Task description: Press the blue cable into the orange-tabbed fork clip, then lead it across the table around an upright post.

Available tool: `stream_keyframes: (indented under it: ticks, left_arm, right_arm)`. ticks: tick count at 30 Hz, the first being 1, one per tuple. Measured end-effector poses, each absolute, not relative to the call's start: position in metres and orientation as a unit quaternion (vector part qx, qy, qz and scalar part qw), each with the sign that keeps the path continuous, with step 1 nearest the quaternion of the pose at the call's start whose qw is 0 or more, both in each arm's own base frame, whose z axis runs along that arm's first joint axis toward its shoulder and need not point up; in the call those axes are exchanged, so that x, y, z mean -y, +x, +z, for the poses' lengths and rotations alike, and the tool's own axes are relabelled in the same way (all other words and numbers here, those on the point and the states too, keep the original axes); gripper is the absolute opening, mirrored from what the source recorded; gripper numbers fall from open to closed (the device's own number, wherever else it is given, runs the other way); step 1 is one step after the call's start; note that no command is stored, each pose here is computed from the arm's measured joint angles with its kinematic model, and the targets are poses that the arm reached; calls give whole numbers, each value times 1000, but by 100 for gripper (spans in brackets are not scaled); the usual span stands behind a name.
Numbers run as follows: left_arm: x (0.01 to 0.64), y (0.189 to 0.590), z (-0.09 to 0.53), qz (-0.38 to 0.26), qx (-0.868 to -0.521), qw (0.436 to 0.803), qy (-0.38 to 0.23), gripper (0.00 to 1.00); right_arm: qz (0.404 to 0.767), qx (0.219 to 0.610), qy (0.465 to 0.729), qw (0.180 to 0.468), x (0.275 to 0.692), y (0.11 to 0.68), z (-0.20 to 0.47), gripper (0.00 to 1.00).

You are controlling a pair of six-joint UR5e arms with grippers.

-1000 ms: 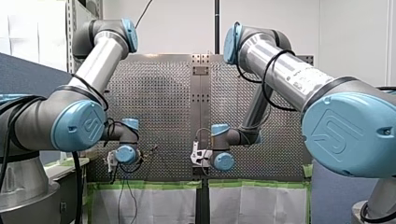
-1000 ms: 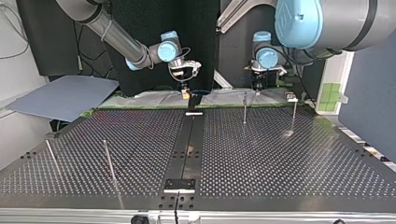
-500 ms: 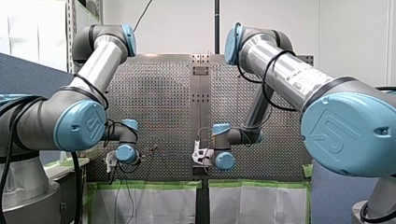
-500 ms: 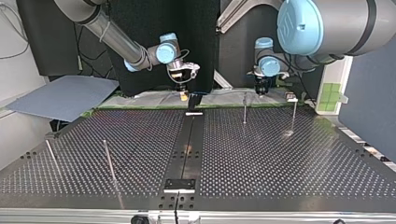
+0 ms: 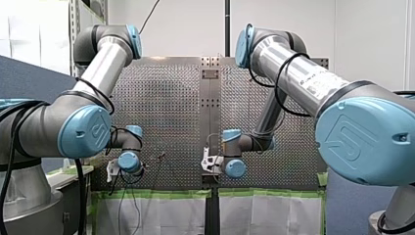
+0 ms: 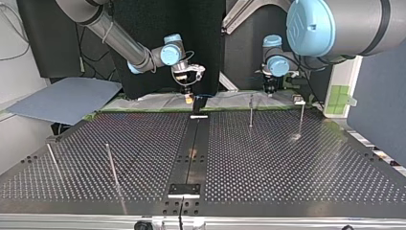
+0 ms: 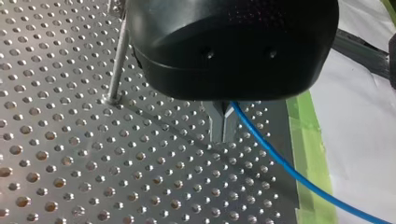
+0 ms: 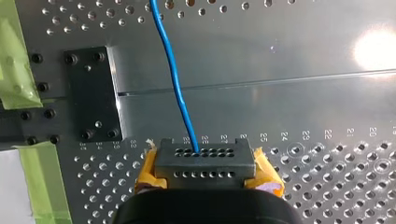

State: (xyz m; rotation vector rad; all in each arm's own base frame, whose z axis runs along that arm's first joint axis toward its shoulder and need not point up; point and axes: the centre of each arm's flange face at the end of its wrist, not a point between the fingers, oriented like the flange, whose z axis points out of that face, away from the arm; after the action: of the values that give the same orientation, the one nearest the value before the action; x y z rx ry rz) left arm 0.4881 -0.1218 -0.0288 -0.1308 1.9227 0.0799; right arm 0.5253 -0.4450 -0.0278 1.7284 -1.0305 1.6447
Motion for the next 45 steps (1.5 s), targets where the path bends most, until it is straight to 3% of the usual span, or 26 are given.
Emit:
stream_keyframes:
  ticks: [27, 45]
  left_arm:
    - [124, 502, 2, 10, -781, 621, -67, 0]
    - [128, 508, 5, 1, -775, 629, -61, 0]
  right_arm:
    - [596, 394, 644, 273, 457, 511, -31, 0]
    - [571, 414, 653, 275, 471, 492, -68, 0]
